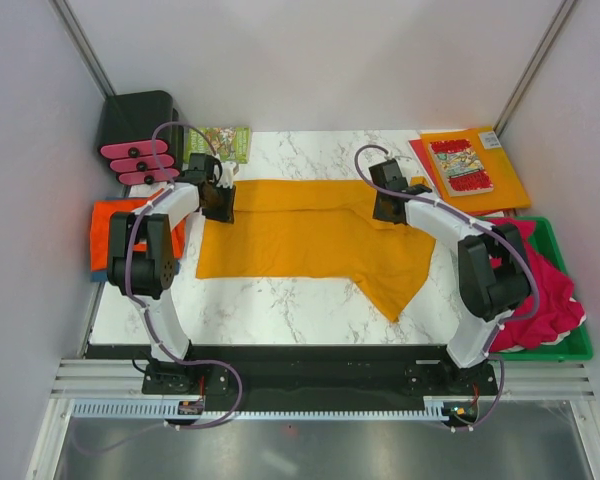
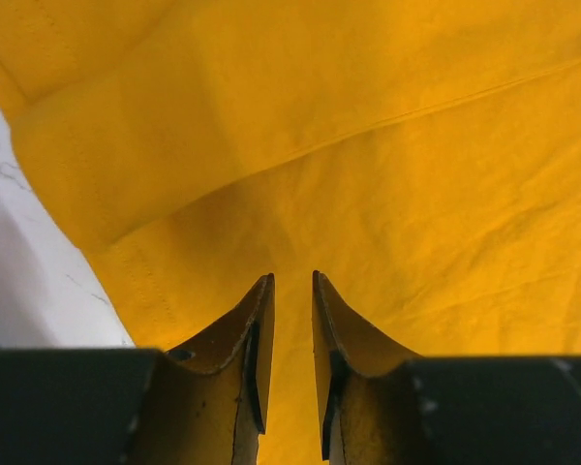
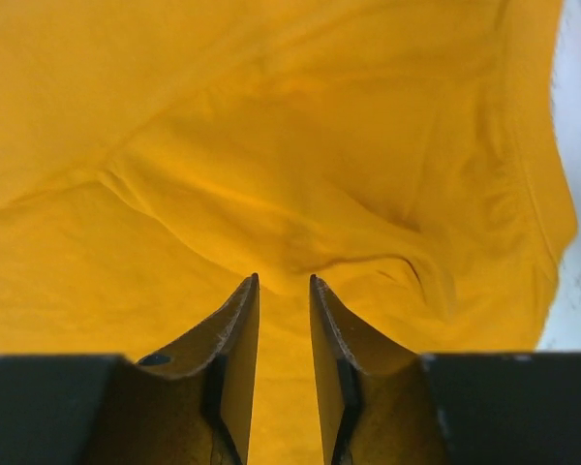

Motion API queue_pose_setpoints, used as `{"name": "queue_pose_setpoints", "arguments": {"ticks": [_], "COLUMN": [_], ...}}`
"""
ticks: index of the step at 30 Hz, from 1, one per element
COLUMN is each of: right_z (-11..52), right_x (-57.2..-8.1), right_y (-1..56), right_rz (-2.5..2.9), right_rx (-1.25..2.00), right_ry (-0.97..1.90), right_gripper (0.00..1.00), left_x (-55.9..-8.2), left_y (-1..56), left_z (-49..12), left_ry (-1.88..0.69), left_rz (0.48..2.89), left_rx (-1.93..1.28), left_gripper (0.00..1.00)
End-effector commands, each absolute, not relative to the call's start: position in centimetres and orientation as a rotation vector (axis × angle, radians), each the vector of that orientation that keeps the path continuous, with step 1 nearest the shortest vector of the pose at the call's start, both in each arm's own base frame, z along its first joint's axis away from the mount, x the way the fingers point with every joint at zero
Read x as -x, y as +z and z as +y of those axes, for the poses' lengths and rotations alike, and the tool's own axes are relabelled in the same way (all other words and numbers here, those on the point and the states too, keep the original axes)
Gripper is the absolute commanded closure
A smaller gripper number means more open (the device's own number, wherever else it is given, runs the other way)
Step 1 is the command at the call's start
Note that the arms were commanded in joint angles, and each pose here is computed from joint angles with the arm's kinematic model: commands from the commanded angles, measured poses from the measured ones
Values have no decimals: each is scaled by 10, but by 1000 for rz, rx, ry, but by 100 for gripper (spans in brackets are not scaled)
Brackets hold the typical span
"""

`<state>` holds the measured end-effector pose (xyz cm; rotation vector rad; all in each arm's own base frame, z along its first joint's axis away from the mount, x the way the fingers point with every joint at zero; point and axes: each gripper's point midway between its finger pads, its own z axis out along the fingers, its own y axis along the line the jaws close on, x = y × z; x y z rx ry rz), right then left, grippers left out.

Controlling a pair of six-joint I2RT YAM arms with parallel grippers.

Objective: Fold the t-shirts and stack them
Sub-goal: Fold the flattened tshirt in 1/3 of the way

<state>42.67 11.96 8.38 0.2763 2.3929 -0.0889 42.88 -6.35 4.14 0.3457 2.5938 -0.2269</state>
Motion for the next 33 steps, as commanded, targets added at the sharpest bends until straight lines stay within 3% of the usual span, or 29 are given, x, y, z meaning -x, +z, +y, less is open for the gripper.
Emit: {"name": "queue_pose_setpoints", "arguments": {"ticks": [1, 11, 28, 32, 33], "right_z": [115, 135, 136, 135, 135], "right_x": [-413, -424, -445, -446, -447], "right_y": [95, 78, 47, 38, 38], "right_rz": [2361, 2401, 2439, 2456, 2452], "right_rx": [-309, -206, -138, -142, -146], "right_ry": [-52, -52, -162, -181, -179], "right_gripper": [67, 57, 59, 67, 76], "left_x": [-436, -428, -418, -416, -415], "left_y": [59, 40, 26, 22, 22], "left_z": [-76, -75, -72, -70, -70], "left_ry": [-309, -314, -303, -294, -291], "left_rz": [2510, 2556, 2596, 2602, 2601], "left_rx": [-388, -386, -387, -391, -394], "left_gripper": [72, 71, 71, 71, 71]}}
